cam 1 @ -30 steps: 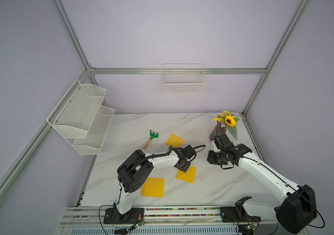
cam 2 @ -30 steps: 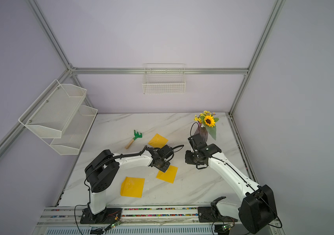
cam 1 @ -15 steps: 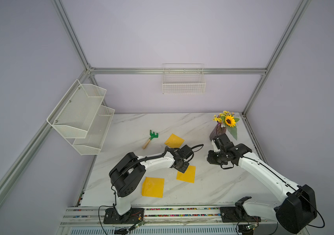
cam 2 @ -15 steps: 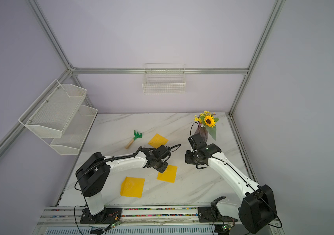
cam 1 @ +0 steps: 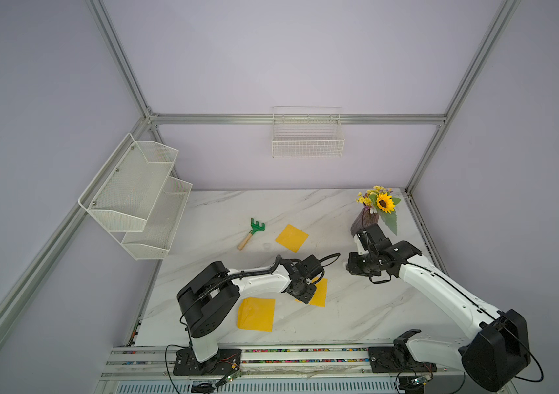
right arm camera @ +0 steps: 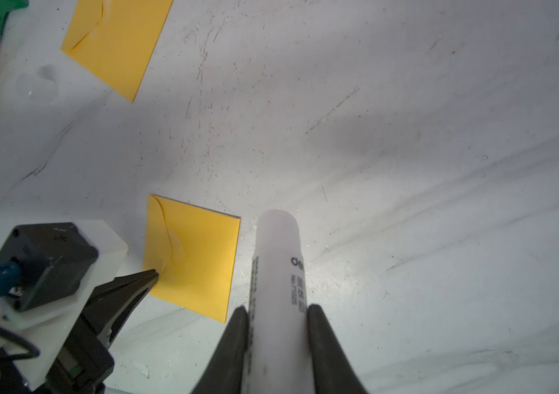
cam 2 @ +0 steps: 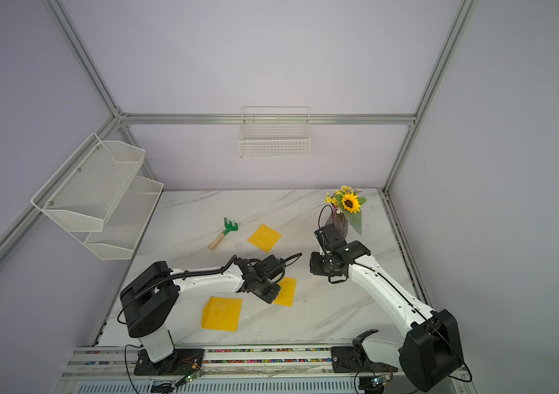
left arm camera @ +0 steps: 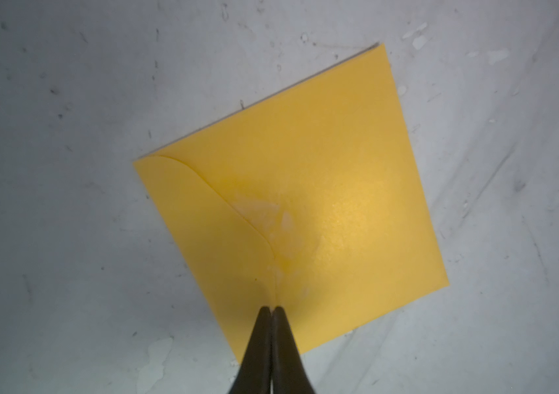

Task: Seal the envelope with a glue stick
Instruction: Seal the envelope at the center of the board, then adjust the envelope at the center of the board.

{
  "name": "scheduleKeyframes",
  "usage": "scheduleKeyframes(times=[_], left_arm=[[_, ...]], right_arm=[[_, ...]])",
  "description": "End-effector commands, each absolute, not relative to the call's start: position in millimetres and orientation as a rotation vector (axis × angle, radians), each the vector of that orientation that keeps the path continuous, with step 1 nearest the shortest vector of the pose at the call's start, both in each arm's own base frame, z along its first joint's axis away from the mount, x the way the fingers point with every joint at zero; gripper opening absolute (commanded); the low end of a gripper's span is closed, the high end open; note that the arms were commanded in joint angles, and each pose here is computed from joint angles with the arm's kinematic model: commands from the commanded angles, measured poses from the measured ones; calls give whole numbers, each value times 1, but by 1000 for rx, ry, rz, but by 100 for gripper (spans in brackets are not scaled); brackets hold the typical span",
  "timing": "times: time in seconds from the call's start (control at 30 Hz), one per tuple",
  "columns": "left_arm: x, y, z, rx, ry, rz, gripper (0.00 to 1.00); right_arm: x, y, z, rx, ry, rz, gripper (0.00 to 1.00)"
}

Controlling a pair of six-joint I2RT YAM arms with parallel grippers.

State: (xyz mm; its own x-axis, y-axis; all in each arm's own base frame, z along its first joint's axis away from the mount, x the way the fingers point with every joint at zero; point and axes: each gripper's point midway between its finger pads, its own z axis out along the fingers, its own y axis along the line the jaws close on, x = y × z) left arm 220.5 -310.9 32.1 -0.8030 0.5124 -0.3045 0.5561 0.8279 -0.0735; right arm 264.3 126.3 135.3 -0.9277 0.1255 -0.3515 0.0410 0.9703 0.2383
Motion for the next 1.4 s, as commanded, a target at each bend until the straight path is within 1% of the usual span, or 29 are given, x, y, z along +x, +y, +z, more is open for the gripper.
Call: scheduleKeyframes(times=[0.0,0.17,0.23,0.43,0.57,0.83,1.13,1.27,1.37], left_arm=[[216,-316,23,777,2758,-269,5],[210,-310,1,785,2806,-246,4],[211,-309,3,794,2795,-230,4],[225,-317,49,790,2686,-267,4],[229,-320,63,785,2651,-285,4],[235,-316,45,788,2676,-213,4],[230,-321,10,821,2755,-242,4],[235,-318,21,802,2729,-234,4],[244,-321,40,791,2681,-255,4]], right_arm=[[266,126,139,110,2737,325,0],[265,124,137,113,2747,316,0],[265,125,137,106,2746,318,0],[266,124,142,104,2736,310,0],[266,126,141,110,2738,325,0],[267,126,140,108,2744,320,0],[264,126,137,99,2756,322,0],[265,125,139,100,2752,315,0],[267,125,141,92,2739,312,0]])
